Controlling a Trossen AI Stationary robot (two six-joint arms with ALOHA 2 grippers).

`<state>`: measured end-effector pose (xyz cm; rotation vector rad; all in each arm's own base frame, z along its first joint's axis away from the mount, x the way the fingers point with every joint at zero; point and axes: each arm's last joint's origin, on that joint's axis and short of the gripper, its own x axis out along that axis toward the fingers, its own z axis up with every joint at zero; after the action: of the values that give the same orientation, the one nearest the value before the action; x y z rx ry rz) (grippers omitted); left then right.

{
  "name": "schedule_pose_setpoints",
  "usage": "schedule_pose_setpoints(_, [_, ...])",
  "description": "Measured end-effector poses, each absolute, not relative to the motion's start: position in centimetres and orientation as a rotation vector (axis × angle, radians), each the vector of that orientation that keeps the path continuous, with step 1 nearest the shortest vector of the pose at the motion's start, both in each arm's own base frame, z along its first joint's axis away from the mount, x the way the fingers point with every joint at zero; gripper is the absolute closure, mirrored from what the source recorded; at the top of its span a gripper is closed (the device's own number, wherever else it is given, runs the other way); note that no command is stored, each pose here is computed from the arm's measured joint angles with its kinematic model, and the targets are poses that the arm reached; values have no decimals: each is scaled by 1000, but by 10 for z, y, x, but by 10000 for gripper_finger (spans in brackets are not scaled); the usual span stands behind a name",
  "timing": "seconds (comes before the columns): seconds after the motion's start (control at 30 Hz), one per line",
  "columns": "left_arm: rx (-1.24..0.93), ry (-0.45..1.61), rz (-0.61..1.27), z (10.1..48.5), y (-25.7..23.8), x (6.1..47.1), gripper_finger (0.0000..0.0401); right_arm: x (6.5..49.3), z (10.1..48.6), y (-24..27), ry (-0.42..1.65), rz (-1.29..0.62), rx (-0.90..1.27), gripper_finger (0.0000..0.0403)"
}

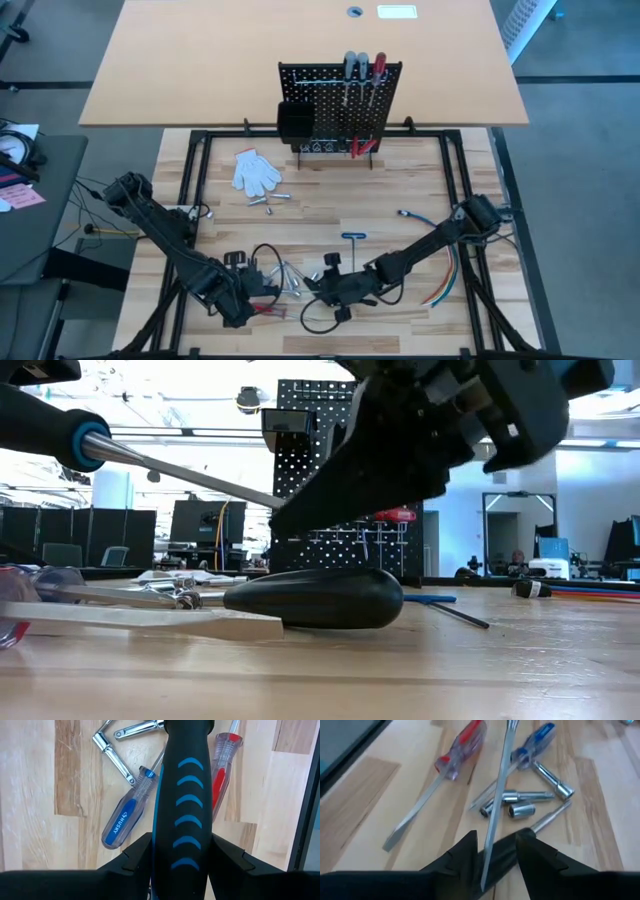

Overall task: Hang tools onto peg board
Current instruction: Hang the blue screwdriver on the pegboard bin

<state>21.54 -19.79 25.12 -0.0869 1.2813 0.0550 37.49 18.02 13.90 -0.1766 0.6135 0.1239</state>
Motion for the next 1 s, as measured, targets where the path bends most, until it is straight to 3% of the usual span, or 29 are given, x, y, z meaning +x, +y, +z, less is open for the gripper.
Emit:
schedule_pose_setpoints(0.23, [-81,1277,61,251,-198,215,257,373,138,179,638,114,-162,332])
schedule_pose_setpoints(0.4, [-69,1268,74,251,-197,215,235,373,137,179,638,92,-154,389])
schedule_pose_setpoints(0.63, [-40,1285,105,251,-194,212,221,369,132,172,643,25,-152,393])
schedule_pose_setpoints(0.83, [38,1376,244,251,-193,185,219,342,138,152,584,-60,-91,394])
schedule_pose_setpoints(1.0, [107,1209,330,254,-207,163,218,304,148,131,407,-92,16,395])
